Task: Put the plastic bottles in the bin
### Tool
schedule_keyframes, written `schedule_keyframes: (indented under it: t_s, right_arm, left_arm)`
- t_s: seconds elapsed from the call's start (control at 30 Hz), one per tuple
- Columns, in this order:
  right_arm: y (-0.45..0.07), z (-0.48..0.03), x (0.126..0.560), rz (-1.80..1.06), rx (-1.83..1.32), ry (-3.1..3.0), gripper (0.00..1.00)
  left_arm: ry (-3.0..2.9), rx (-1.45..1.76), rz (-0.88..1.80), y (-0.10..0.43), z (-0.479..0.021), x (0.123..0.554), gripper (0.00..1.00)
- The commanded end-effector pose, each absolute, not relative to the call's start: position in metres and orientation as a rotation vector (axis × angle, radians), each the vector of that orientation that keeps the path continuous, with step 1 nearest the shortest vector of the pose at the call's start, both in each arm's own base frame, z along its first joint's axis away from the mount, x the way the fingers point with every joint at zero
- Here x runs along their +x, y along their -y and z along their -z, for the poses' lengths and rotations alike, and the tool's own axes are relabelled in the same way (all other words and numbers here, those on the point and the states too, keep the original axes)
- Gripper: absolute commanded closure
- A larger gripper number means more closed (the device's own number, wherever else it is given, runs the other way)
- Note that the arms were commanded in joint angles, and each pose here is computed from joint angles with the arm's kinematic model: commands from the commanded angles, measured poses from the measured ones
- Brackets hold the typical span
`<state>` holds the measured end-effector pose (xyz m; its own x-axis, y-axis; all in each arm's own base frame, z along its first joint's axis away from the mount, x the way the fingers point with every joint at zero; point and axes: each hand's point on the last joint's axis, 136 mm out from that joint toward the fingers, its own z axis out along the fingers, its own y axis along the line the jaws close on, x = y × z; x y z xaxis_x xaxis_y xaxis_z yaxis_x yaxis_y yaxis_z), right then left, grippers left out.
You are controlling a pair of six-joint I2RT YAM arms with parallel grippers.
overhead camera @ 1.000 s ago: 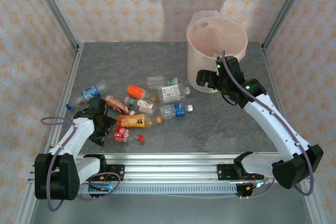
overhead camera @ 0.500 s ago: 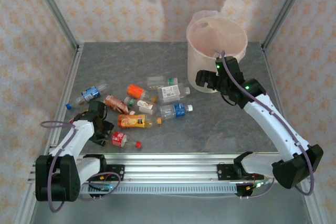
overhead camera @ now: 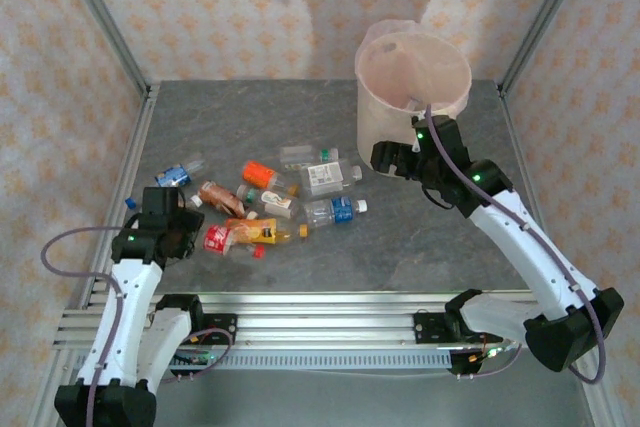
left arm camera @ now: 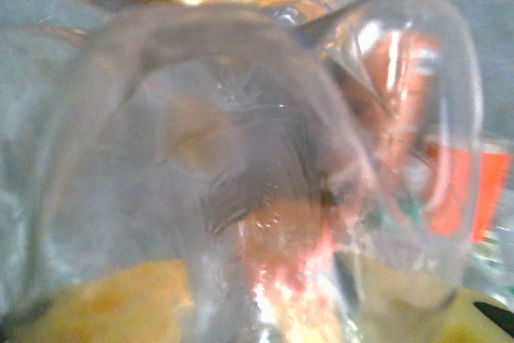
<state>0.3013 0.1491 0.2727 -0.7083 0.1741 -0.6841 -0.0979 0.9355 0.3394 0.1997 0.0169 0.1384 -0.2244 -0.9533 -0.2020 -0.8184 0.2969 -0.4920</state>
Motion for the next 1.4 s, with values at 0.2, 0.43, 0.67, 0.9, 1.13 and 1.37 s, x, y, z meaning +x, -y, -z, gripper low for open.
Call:
schedule_keyframes:
  t_s: [0.2, 0.43, 0.67, 0.9, 1.13, 1.37]
  right_arm:
    - [-0.196, -0.300, 0.290, -0.799, -0.086, -2.223, 0.01]
    - [-0.232, -0.324, 0.271, -1.041, -0.239, -2.132, 0.01]
    - [-0.283, -0.341, 0.246, -1.162, -0.488, -2.063, 0.01]
    - [-0.332, -0.351, 0.241, -1.292, -0.616, -2.017, 0.01]
    - [-0.352, -0.355, 0.259, -1.288, -0.620, -2.004, 0.01]
    - [-0.362, -0.363, 0.273, -1.300, -0.589, -1.961, 0.01]
  left_arm:
    - [-2.062, -1.142, 0.573, 0.003, -0.248, 0.258, 0.59]
    - [-2.116, -0.731, 0.688, 0.057, -0.307, 0.310, 0.60]
    - [-2.157, -0.322, 0.870, 0.143, -0.353, 0.345, 0.63]
    - [-2.148, -0.125, 1.048, 0.197, -0.379, 0.359, 0.63]
    - [-2.136, -0.059, 1.114, 0.218, -0.387, 0.360, 0.63]
    - [-2.132, -0.020, 1.155, 0.231, -0.391, 0.358, 0.62]
